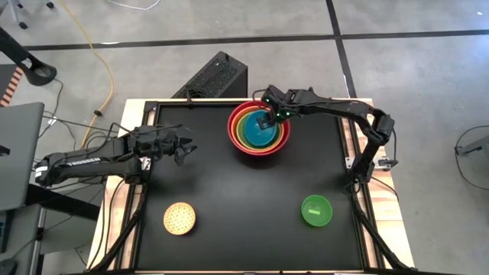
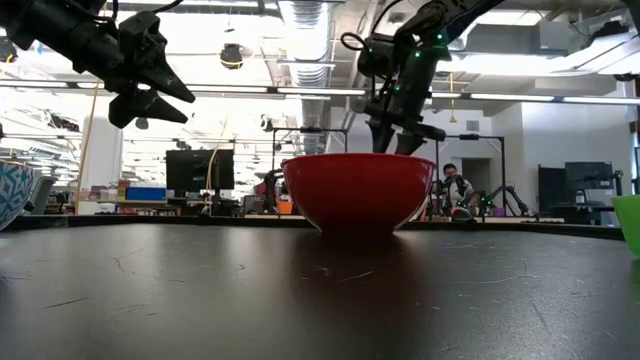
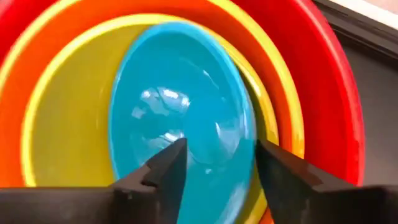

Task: Nest bowls inside each other
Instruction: Stack the blue bowl on top of the light green bowl

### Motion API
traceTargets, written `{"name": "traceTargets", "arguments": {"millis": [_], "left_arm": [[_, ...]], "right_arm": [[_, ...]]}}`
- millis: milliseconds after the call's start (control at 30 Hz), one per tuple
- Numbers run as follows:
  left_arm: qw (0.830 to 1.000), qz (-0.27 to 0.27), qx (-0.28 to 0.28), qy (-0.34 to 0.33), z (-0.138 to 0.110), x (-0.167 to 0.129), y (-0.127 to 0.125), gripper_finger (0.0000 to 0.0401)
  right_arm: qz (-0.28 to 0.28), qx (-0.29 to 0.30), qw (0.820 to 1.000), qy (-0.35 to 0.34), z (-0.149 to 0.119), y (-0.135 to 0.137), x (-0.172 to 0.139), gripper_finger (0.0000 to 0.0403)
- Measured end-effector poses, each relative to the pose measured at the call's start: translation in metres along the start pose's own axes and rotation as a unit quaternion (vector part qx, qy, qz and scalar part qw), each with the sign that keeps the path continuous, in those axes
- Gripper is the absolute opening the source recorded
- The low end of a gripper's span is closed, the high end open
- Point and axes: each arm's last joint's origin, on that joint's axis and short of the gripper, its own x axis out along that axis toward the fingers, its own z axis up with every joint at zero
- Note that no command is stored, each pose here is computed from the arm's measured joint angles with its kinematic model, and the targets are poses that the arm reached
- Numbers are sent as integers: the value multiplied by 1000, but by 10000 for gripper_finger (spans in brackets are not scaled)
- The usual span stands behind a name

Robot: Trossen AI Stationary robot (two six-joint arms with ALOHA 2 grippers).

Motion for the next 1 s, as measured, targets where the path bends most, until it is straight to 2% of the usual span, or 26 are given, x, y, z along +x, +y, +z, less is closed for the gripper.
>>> {"name": "traceTargets", "arguments": {"millis": [167,267,367,500,633,700,1000], "left_arm": [[1000,0,0,0,0,0,0,210],[1000,0,0,0,0,0,0,210],[1000,-3,0,2,0,0,0,210],[1000,-3,0,2,0,0,0,210],[1000,-3,0,2,0,0,0,210],[1000,-3,0,1,0,0,0,210],[1000,-3,-1,2,0,0,0,210]], "right_arm": [[-3,-11,1000,1,8,1,-14,230],[-5,-14,1000,-3,14,4,-25,227],[-33,-17,999,-13,16,5,-32,216],[-85,-19,995,-45,15,5,-33,165],[-96,-36,994,-50,14,11,-25,50],[-90,-54,993,-56,11,15,-21,15],[-144,-59,985,-69,1,19,-10,5]]}}
